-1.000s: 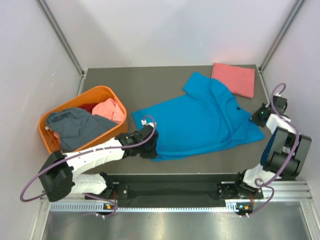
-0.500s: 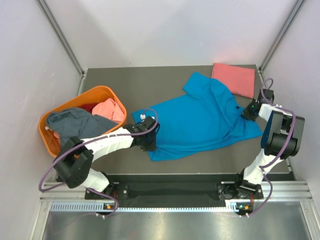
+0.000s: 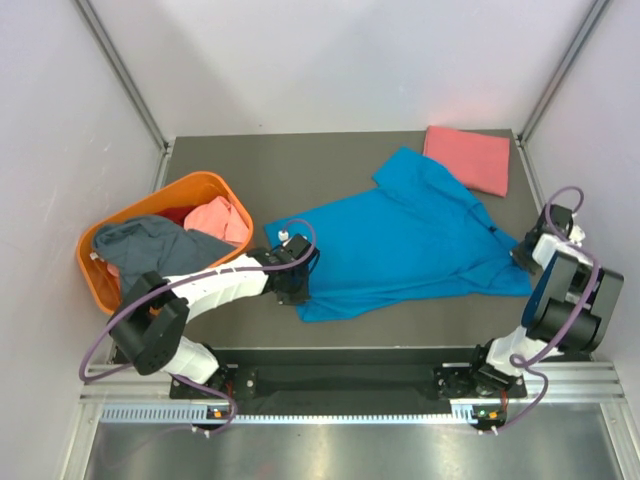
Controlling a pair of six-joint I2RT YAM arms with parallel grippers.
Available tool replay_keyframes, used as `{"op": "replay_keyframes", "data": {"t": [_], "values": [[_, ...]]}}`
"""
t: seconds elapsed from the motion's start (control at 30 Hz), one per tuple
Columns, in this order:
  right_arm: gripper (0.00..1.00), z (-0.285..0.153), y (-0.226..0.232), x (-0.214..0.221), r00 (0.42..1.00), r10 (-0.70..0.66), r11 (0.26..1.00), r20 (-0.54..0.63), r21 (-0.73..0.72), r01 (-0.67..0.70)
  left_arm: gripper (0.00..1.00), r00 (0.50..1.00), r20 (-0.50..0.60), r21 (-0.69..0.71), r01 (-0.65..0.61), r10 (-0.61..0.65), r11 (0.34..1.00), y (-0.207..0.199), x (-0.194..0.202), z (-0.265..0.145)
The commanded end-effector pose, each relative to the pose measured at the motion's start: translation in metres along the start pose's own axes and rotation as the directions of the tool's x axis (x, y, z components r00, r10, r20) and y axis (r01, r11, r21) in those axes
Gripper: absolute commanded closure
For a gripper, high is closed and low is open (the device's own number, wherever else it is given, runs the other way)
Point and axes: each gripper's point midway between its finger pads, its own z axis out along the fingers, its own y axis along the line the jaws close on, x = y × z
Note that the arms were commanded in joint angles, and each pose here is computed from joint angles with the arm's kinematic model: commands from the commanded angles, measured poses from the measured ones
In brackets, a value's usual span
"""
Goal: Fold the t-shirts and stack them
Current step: Fold the tshirt
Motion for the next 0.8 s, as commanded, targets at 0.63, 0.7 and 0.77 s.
{"op": "replay_keyframes", "data": {"t": [0.63,0.7,0.77], "values": [[1.0,-0.155,-0.044,-0.095,0.946,0.042,0.992,0.322,0.098,-0.078,1.0,0.998,0.04,0.329,-0.059,0.048,0.942,-0.035,0.009,-0.124],[1.0,-0.17,-0.045,-0.103,0.935,0.05,0.993,0.352,0.087,-0.085,1.0,0.999,0.02,0.368,-0.05,0.046,0.928,-0.038,0.017,-0.128],[1.0,-0.177,-0.049,-0.106,0.931,0.043,0.992,0.362,0.092,-0.082,1.0,0.999,0.016,0.394,-0.051,0.049,0.918,-0.04,0.023,-0.133]]}}
